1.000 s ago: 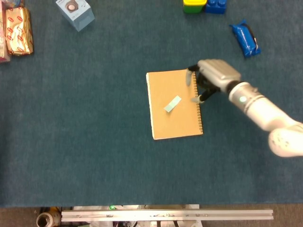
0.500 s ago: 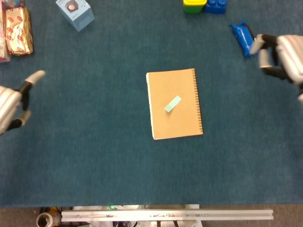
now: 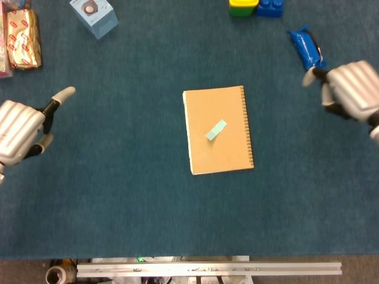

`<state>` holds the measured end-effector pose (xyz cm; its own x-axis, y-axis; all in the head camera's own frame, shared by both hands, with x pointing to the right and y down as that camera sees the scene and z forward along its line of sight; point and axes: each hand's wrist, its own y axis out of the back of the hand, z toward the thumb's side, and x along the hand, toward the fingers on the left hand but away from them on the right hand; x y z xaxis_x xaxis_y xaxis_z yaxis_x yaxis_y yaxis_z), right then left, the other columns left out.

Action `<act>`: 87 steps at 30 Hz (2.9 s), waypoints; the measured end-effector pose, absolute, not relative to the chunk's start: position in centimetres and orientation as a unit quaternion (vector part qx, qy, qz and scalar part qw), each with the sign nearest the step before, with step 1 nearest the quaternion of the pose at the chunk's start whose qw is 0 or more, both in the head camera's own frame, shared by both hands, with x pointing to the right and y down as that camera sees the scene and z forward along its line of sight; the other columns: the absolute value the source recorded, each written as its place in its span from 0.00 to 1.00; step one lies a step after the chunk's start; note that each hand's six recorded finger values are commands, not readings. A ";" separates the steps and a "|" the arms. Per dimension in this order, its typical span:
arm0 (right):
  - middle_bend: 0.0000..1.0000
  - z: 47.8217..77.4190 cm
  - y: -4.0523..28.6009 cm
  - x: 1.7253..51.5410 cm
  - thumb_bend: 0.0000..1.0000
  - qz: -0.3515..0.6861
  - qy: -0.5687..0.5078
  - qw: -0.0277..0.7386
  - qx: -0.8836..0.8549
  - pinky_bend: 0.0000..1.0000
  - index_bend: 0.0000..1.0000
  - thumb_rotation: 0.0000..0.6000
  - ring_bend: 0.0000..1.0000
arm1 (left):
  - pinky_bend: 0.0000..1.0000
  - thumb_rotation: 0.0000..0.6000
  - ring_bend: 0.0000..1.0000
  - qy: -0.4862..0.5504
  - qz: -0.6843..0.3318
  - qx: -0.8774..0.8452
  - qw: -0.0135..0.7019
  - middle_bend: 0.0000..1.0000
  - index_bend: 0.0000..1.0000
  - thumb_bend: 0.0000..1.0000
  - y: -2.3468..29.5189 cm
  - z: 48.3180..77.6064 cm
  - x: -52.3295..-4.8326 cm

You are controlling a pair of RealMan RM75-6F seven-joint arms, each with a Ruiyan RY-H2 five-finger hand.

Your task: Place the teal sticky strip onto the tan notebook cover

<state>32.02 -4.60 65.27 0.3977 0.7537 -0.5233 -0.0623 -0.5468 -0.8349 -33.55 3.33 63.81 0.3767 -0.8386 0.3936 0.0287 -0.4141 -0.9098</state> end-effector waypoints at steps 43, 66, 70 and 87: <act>1.00 76.3 -1.7 17.7 1.00 0.488 -0.002 0.398 -0.777 1.00 0.27 0.92 1.00 | 0.83 1.00 0.81 0.354 -0.488 -0.670 0.433 0.71 0.08 0.44 5.2 63.3 -36.9; 1.00 76.7 -2.2 19.1 1.00 0.508 -0.008 0.394 -0.766 1.00 0.27 0.91 1.00 | 0.83 1.00 0.80 0.351 -0.494 -0.670 0.429 0.70 0.08 0.44 5.2 63.6 -37.0; 1.00 76.6 -2.3 18.9 1.00 0.505 -0.015 0.392 -0.769 1.00 0.27 0.91 1.00 | 0.83 1.00 0.80 0.352 -0.494 -0.669 0.429 0.70 0.08 0.44 5.2 63.7 -37.0; 1.00 76.4 -2.2 18.1 1.00 0.495 -0.018 0.394 -0.774 1.00 0.27 0.93 1.00 | 0.83 1.00 0.80 0.354 -0.498 -0.668 0.426 0.70 0.08 0.44 5.3 63.7 -37.4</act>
<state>18.14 -2.23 76.38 0.5094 0.4184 -0.7519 -0.3622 -0.6884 -0.6284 -37.41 5.33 63.68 0.2538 -0.8965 0.3632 -0.0487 -0.3869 -0.9209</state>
